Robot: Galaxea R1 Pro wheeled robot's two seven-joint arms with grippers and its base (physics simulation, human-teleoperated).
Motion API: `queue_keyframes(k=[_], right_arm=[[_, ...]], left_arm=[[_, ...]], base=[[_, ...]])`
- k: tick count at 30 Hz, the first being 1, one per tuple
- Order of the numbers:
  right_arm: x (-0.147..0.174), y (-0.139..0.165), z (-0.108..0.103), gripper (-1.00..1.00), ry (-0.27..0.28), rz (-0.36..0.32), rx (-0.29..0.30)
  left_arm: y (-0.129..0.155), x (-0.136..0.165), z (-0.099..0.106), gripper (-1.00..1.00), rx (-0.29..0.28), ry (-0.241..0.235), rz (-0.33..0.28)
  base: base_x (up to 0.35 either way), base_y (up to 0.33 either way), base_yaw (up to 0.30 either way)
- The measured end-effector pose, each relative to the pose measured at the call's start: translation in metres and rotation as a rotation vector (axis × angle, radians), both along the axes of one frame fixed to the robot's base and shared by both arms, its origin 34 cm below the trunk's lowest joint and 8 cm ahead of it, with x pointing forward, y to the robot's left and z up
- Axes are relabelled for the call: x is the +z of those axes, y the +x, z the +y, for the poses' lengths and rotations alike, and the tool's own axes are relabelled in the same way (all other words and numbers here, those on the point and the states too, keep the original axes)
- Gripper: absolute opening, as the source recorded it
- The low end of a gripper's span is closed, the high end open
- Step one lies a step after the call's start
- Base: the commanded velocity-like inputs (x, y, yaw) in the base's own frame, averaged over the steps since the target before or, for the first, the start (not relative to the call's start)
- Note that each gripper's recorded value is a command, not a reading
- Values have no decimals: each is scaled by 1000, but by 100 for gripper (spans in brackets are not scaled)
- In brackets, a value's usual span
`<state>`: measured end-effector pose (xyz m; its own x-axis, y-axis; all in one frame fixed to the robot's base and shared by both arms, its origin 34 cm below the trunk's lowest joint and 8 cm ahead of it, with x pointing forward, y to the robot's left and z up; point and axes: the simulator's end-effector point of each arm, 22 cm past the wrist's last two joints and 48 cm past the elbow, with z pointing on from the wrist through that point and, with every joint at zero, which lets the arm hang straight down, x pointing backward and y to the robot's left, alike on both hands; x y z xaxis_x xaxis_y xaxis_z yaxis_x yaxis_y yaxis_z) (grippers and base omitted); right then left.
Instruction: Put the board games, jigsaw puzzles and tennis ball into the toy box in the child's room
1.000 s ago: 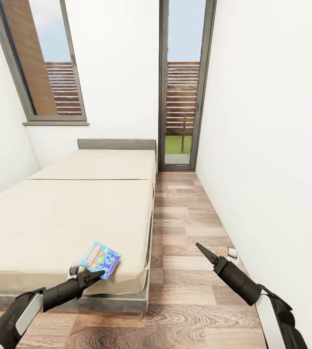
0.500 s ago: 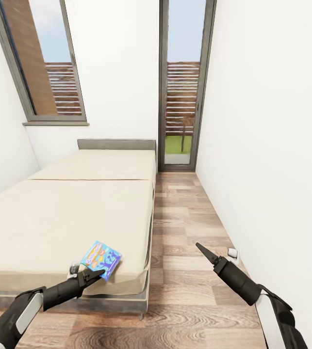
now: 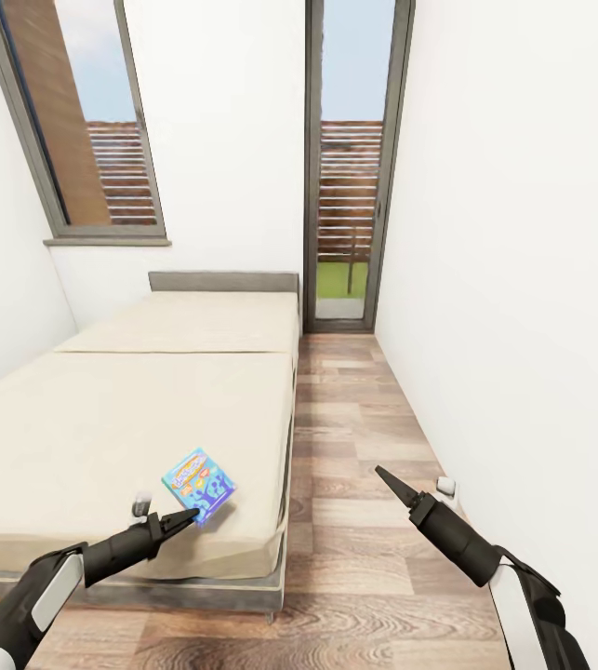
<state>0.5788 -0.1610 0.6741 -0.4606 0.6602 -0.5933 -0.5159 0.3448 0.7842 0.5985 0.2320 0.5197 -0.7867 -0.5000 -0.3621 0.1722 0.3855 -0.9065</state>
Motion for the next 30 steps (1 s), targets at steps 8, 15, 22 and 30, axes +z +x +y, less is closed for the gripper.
queue_keyframes(k=[8, 15, 22, 30], right_arm=[[18, 4, 0, 100, 0, 0, 0], [33, 8, 0, 100, 0, 1, 0], [48, 12, 0, 100, 0, 1, 0], [64, 15, 0, 100, -4, 3, 0]], left_arm=[[4, 18, 0, -100, 0, 0, 0], [8, 33, 0, -100, 0, 0, 1], [11, 48, 0, -100, -1, 0, 1], [17, 81, 3, -100, -20, -10, -11]], base=[[0, 0, 0], [0, 0, 0], [0, 0, 0], [0, 0, 0]])
